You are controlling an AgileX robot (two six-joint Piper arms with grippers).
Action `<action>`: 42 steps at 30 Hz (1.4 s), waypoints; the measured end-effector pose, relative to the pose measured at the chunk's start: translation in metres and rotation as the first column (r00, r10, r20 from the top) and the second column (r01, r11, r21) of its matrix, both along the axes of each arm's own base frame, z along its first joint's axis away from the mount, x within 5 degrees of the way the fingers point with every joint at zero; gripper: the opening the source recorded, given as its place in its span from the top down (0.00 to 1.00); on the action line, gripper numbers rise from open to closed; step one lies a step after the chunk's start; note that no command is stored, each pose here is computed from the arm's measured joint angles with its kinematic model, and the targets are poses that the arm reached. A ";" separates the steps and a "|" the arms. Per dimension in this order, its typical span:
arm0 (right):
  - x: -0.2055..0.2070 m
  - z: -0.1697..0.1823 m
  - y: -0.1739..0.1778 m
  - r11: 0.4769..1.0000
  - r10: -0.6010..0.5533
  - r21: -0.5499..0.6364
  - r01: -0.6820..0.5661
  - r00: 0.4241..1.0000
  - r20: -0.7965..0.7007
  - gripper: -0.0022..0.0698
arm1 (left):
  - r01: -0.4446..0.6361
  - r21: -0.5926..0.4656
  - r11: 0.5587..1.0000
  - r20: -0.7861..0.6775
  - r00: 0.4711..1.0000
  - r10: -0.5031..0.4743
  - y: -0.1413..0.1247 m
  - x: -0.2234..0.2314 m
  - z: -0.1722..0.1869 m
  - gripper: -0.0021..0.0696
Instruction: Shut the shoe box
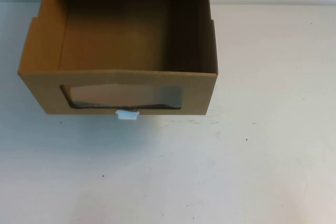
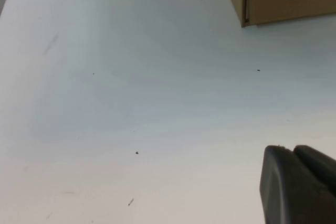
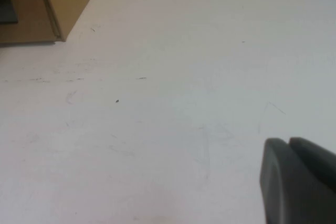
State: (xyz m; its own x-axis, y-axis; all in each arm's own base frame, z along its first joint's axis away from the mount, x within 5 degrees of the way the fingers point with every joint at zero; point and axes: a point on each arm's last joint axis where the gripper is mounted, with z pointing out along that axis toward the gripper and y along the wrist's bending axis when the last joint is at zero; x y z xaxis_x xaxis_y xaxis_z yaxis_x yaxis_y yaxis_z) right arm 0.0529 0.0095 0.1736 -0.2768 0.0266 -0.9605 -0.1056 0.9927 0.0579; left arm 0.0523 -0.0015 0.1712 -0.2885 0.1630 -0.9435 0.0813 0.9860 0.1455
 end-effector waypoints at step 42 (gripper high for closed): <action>0.000 0.000 0.000 1.000 0.000 0.001 0.000 1.000 0.000 0.99 | -0.005 -0.151 0.988 0.058 0.998 0.014 -0.003 0.001 0.006 0.98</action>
